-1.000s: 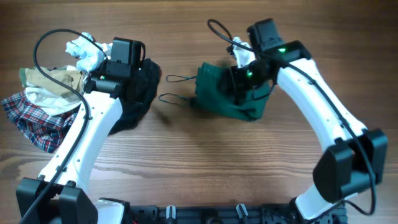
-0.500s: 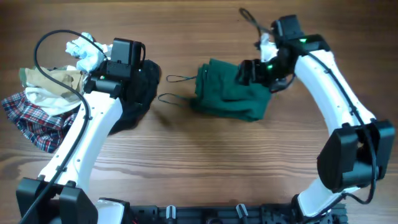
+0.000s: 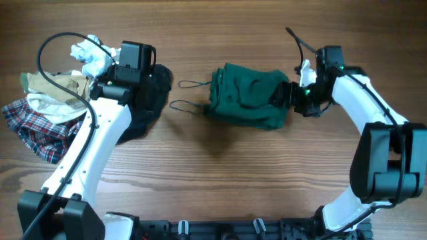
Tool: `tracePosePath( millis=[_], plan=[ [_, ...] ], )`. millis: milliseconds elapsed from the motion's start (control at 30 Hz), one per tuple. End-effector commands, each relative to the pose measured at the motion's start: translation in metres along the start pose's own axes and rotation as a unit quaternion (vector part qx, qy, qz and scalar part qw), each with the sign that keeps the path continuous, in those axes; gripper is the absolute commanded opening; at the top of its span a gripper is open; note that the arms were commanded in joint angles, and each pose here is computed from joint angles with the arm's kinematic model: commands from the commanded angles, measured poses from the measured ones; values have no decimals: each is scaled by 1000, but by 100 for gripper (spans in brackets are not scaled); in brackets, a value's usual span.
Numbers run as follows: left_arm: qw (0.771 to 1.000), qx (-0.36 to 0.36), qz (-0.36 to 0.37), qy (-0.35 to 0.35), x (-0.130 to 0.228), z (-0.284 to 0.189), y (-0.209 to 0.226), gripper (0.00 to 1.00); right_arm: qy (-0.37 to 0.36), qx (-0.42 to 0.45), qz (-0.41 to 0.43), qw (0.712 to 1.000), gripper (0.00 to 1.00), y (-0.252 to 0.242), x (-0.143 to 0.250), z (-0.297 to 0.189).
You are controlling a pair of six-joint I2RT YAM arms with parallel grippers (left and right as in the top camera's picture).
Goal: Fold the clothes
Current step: 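Carry the folded shirt to the upper right table corner with the right gripper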
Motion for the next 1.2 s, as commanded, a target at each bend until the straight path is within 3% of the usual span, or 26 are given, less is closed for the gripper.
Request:
tracePosePath(
  millis=[0, 200, 267, 300, 333, 400, 467, 667, 800, 900, 1033, 1167],
  plan=[
    [1000, 3, 5, 1, -3, 0, -1, 100, -14, -41, 12, 999, 100, 3, 8, 15],
    [1000, 3, 6, 1, -3, 0, -1, 100, -22, -81, 12, 996, 98, 21, 13, 38],
    [1000, 3, 6, 1, -3, 0, -1, 100, -22, -84, 4, 996, 72, 28, 12, 41],
    [1000, 3, 6, 1, -3, 0, -1, 100, -29, -85, 7, 996, 47, 30, 9, 41],
    [1000, 2, 6, 2, -2, 0, -1, 100, -38, -86, 6, 996, 33, 30, 5, 41],
    [1000, -1, 7, 5, -1, 0, 0, 100, -57, -86, 5, 995, 17, 27, -3, 38],
    [1000, -2, 7, 7, -1, 0, 1, 100, -75, -84, 6, 994, 7, 21, -13, 30],
    [1000, -2, 7, 7, -1, 0, 1, 100, -157, -67, 42, 984, 4, -16, -58, -16],
    [1000, -1, 7, 6, -1, 0, 0, 100, -240, -27, 147, 959, 4, -97, -73, -69],
    [1000, -1, 7, 6, -1, 0, 0, 100, -276, 5, 232, 933, 4, -158, -57, -98],
    [1000, -1, 7, 6, -1, 0, 0, 100, -328, 67, 363, 870, 4, -245, -11, -144],
    [1000, 2, 6, 9, 0, 0, 0, 100, -375, 97, 422, 820, 5, -296, 27, -179]
  ],
)
Point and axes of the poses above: each gripper's point midway between its finger pads, its own z axis out along the fingers, its own y axis along the line the jaws close on, x = y × z, the point moved 5 cm from there along -z, back along the fingers, and after that the axes turned 10 degrees about -z, right-handed, at the moved point
